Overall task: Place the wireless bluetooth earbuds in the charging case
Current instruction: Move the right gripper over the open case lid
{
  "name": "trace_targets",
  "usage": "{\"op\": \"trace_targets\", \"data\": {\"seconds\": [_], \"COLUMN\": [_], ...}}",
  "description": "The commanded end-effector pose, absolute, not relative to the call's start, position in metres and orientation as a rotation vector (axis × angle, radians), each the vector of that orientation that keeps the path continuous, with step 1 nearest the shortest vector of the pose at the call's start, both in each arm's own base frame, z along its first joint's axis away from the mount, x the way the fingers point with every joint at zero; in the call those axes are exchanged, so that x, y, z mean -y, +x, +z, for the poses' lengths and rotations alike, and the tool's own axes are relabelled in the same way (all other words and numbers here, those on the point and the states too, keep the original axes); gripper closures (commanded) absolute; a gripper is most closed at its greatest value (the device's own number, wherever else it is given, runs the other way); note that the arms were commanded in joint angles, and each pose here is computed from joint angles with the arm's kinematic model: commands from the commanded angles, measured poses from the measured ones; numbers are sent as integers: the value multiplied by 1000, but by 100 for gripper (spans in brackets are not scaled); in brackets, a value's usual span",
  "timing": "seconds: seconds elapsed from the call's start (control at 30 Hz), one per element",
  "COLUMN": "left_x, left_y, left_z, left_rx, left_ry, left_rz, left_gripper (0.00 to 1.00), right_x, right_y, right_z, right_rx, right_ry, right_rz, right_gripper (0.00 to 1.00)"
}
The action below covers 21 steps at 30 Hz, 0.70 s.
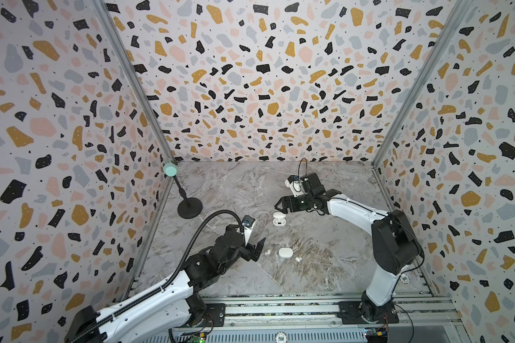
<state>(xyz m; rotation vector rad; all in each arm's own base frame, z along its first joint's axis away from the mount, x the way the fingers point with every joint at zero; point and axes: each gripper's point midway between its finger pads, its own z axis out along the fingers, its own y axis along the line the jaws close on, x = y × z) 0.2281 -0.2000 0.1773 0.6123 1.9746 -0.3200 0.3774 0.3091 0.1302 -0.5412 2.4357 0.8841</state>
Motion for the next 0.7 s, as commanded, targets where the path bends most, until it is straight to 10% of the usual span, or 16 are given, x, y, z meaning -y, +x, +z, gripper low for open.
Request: {"op": "trace_targets", "data": {"seconds": [0.0, 0.67], "left_x": [199, 197], "left_y": [235, 236], "left_z": [193, 190], "left_rx": [-1916, -1923], "left_ry": [562, 548], "left_rz": [-311, -306], "left_gripper": [0, 0], "right_x": [-323, -347], "right_y": [384, 380], "right_z": [147, 120], "right_rx": [-2366, -2411], "right_ry": [-607, -671], "right_rz": [939, 926], "right_gripper": [6, 6]}}
